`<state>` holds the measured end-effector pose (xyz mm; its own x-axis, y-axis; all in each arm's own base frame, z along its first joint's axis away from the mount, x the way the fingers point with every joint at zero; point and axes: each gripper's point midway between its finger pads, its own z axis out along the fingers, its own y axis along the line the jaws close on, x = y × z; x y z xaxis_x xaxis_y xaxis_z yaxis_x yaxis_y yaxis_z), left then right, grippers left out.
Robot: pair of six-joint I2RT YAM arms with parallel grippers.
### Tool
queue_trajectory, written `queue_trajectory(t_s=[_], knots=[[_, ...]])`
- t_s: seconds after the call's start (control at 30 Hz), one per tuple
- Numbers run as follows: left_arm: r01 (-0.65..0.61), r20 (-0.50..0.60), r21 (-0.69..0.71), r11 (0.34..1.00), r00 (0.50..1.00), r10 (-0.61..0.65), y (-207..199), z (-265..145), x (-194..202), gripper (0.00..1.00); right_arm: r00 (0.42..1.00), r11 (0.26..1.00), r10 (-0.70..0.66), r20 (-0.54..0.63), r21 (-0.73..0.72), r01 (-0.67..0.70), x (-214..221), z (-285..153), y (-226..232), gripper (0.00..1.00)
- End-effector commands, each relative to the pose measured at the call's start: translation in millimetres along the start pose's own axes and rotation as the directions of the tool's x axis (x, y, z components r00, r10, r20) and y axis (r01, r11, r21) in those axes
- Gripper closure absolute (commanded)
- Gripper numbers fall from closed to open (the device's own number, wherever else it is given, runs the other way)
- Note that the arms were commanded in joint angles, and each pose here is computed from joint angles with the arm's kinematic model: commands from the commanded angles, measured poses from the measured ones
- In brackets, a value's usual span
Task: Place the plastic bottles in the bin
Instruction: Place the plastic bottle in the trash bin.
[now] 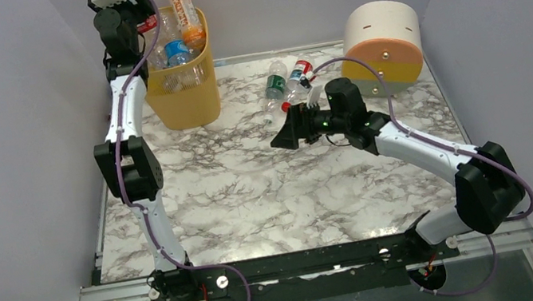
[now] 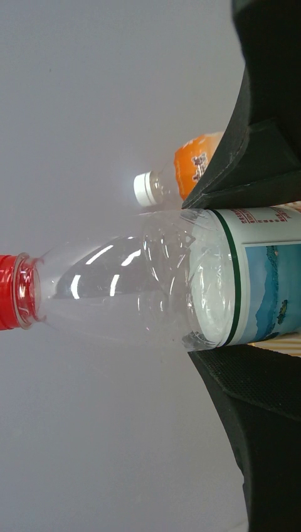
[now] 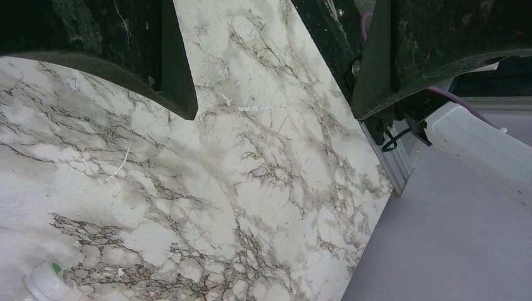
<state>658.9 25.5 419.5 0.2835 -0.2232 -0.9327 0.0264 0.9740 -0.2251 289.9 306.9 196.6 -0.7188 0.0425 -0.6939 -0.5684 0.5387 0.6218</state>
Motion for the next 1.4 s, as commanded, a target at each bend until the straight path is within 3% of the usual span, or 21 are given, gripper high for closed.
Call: queue_trajectory(t_s=[0.0,0.23,0.5,0.87,1.1,1.37], knots=[[0.021,0.214,-0.028,0.999,0.977,-0.014,16,9,-67,0.28,1.0,0.999,-0.005,-0.013,-0.043,0.004,3,9,2,0.04],[0.007,0.232,0.032,0.999,0.973,-0.014,29,13,-64,0.28,0.999,0.998,0.005,-0.052,-0.065,-0.009,10,17,0,0.04],[0.045,0.206,0.075,0.996,0.977,-0.059,39,20,-24,0.26,0.998,0.998,0.002,-0.07,-0.063,-0.007,14,20,-3,0.04],[0.094,0.164,0.141,0.985,0.98,-0.117,30,19,1,0.2,0.996,0.996,0.018,-0.091,-0.087,-0.026,21,27,-6,0.04],[0.068,0.163,0.177,0.982,0.982,-0.097,19,9,-16,0.08,0.996,0.995,0.021,-0.091,-0.097,-0.03,23,26,-5,0.04],[0.047,0.141,0.206,0.977,0.987,-0.077,6,-16,-35,0.08,0.997,0.993,0.02,-0.076,-0.116,-0.029,21,19,3,0.04]])
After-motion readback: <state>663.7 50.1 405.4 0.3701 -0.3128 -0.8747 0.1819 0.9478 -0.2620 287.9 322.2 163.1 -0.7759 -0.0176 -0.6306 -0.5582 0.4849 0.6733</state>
